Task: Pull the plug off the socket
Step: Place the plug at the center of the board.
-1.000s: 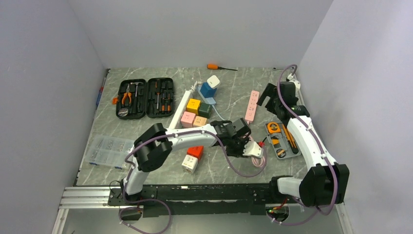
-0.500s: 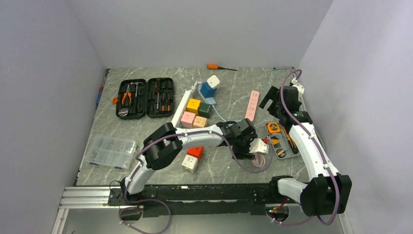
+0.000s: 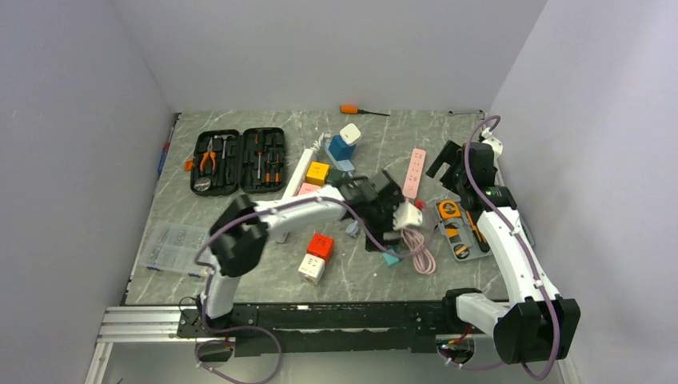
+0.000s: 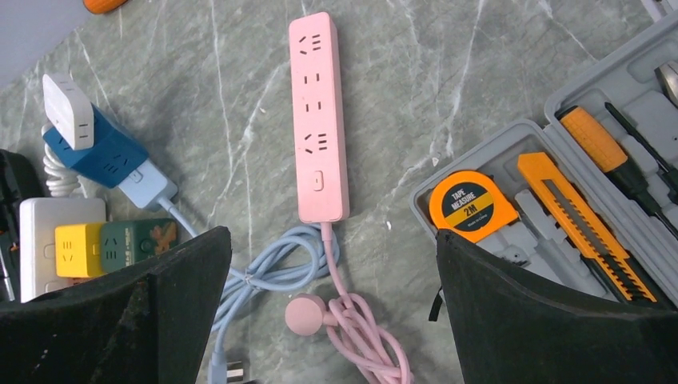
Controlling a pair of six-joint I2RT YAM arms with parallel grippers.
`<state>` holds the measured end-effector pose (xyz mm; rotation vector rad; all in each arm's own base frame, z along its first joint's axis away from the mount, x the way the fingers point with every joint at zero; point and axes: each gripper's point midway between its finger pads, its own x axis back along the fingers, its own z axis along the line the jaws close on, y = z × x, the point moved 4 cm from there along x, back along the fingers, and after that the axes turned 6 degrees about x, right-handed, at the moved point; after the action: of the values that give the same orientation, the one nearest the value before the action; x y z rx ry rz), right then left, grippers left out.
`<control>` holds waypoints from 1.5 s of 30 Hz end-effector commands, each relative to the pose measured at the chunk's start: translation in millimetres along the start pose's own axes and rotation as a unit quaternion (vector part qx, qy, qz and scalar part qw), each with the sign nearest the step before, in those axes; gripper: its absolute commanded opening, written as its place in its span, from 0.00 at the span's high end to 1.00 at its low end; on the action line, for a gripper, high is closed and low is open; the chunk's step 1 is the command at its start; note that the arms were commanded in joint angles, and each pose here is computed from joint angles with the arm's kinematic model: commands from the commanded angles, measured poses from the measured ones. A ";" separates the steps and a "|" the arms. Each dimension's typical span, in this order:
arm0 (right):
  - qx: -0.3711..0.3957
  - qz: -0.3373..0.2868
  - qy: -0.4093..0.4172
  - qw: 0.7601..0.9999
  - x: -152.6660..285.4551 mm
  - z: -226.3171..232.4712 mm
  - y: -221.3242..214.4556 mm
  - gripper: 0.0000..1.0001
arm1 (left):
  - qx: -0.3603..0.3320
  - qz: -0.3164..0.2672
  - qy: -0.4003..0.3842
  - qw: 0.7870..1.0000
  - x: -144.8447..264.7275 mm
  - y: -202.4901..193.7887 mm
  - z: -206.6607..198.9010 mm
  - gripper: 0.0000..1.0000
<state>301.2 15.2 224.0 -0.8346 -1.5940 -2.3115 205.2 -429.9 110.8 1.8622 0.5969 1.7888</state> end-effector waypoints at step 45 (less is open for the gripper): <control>0.407 0.155 0.372 0.820 46.1 267.0 -285.3 0.87 | 0.215 -0.126 0.320 0.914 347.7 -172.1 -51.2 0.01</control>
<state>214.9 375.7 89.3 0.0181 -1.6234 -1.1929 178.2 -79.8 278.6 1.3325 1.5270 2.1916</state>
